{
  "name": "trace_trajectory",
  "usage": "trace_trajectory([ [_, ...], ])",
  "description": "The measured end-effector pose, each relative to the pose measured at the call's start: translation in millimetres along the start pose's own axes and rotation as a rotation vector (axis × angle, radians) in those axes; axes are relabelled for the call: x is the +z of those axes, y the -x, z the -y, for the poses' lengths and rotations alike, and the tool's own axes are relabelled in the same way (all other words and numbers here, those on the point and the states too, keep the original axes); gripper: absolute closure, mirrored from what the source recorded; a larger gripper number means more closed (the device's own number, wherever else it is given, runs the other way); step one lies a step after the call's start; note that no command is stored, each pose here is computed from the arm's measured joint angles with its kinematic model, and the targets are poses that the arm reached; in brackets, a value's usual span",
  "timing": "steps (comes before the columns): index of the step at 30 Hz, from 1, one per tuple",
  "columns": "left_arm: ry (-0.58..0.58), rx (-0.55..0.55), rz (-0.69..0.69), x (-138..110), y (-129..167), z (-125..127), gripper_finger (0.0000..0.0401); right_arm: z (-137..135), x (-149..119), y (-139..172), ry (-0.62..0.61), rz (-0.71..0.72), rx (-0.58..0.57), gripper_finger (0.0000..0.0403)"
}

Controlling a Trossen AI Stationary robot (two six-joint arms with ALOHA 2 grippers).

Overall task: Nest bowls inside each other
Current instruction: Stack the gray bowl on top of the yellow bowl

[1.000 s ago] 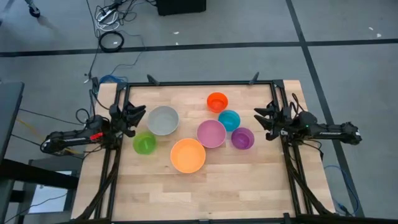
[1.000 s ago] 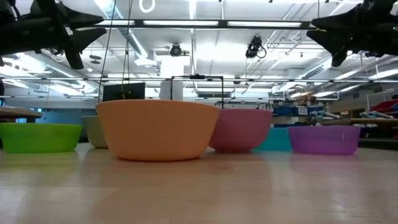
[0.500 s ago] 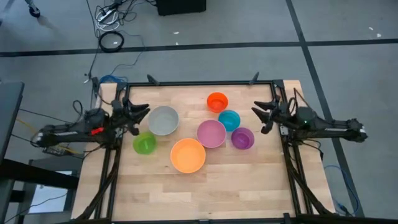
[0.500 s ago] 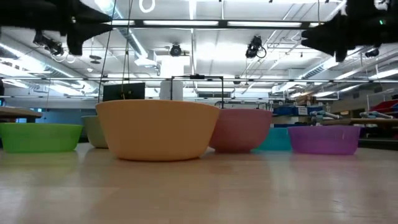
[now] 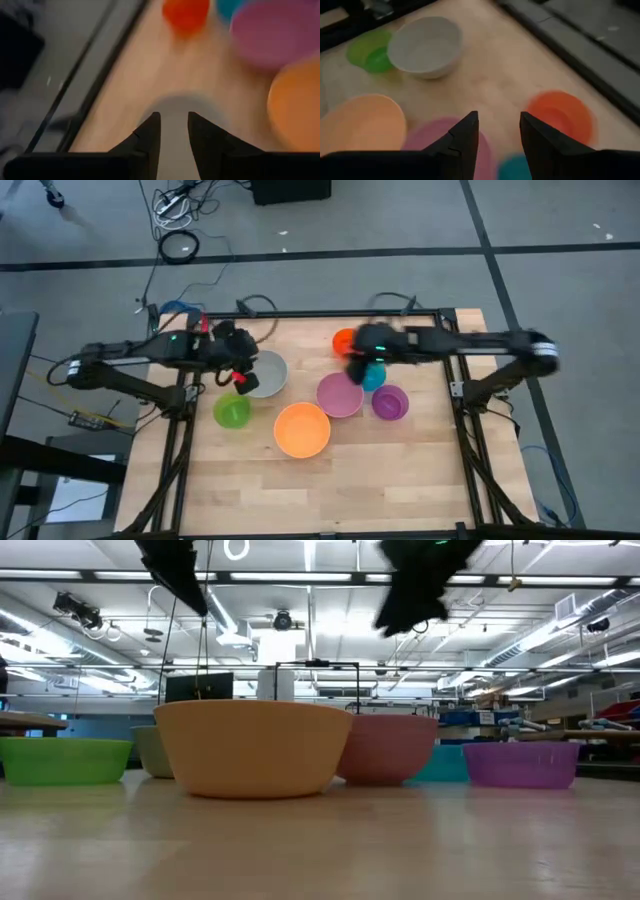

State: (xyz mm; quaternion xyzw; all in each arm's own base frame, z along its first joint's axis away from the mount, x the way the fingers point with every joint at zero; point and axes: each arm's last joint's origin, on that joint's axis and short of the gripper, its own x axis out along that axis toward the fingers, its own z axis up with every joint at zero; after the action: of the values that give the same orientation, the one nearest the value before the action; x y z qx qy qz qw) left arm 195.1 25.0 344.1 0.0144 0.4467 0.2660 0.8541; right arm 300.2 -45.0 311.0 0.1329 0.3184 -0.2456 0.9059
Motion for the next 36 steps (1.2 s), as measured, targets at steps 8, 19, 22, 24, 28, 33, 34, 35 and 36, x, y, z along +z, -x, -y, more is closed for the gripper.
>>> trace_trajectory([
  [8, 0.018, 0.011, -0.202, -10.3, 19.6, -10.4, 0.0236, -32.7, 45.9, -86.4, 0.065, -0.045, 0.069, 0.0234],
  [19, 0.084, -0.002, -0.144, -26.5, 46.5, -26.7, 0.0213, -37.5, 67.1, -169.9, -0.044, -0.103, 0.144, 0.018],
  [22, 0.093, -0.005, -0.131, -27.6, 48.8, -28.0, 0.0213, -32.8, 63.7, -192.7, -0.102, -0.147, 0.178, 0.0178],
  [24, 0.1, -0.005, -0.129, -28.4, 49.8, -28.6, 0.0213, -29.0, 60.4, -207.3, -0.145, -0.181, 0.214, 0.0178],
  [28, 0.104, -0.005, -0.129, -28.5, 49.9, -28.7, 0.0213, -24.4, 52.4, -228.8, -0.189, -0.232, 0.244, 0.0178],
  [33, 0.103, -0.005, -0.13, -28.6, 49.8, -28.7, 0.0213, -24.0, 43.1, -240.4, -0.204, -0.265, 0.231, 0.0178],
  [34, 0.104, -0.005, -0.129, -28.5, 49.8, -28.7, 0.0213, -24.1, 41.8, -242.7, -0.203, -0.262, 0.226, 0.0178],
  [35, 0.104, -0.005, -0.129, -28.5, 49.8, -28.7, 0.0213, -24.5, 42.6, -243.0, -0.203, -0.253, 0.226, 0.0178],
  [36, 0.104, -0.005, -0.128, -28.4, 49.8, -28.7, 0.0213, -24.4, 41.7, -243.3, -0.203, -0.259, 0.224, 0.0178],
])
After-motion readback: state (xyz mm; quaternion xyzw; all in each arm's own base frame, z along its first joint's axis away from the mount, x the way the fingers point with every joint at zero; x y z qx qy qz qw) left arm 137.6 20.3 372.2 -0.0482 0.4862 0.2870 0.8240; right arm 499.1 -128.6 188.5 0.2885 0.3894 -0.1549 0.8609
